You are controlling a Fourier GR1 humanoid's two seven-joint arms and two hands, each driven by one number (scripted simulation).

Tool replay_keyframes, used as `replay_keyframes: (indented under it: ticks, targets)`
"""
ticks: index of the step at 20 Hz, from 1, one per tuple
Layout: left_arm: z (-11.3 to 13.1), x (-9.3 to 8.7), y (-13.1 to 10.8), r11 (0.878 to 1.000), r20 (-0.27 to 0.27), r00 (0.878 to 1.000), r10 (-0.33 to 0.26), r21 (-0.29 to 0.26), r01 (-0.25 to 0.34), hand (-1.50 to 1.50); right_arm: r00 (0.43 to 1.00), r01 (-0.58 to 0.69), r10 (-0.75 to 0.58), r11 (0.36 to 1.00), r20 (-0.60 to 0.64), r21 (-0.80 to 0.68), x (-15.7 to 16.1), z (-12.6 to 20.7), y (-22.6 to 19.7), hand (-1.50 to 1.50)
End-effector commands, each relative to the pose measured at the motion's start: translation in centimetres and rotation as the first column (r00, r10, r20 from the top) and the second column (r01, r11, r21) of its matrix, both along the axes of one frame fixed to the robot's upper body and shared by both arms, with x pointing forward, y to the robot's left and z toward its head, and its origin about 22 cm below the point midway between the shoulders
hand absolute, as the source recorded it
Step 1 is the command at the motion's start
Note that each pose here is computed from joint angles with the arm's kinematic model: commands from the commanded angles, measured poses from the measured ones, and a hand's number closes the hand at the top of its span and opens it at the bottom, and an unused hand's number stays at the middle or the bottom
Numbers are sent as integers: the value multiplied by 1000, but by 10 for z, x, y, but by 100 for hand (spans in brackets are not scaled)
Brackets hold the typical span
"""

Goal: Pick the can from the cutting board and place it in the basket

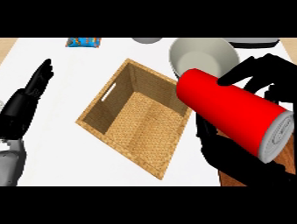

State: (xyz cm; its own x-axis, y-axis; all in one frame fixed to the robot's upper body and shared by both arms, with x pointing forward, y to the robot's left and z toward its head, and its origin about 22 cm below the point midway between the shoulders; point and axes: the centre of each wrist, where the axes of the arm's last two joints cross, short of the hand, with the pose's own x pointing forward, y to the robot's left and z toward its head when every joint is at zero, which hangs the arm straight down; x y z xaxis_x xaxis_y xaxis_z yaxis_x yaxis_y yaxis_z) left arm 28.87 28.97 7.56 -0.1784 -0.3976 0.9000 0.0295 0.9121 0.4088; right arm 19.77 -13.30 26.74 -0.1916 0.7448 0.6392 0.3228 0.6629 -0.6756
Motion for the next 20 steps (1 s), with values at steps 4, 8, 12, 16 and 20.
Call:
replay_keyframes:
  ticks: [4,8,12,16,20]
  targets:
    - [16,16,15,1000,29,1000,-2,2,2,0,986,8,-4,1000,-168,21,27,41,61,150]
    - [-1,9,7,1000,12,1000,-6,12,6,0,965,-8,6,1000,-262,-9,40,33,78,150]
    - [2,3,-2,1000,4,1000,-4,2,4,0,935,1,-17,999,-354,-47,57,24,100,150]
    - [5,5,2,1000,-7,1000,7,3,-7,0,908,12,-53,995,-417,-99,75,21,105,150]
    - [-5,-2,5,1000,2,1000,27,0,-27,0,885,31,-166,953,-435,-300,84,24,107,150]
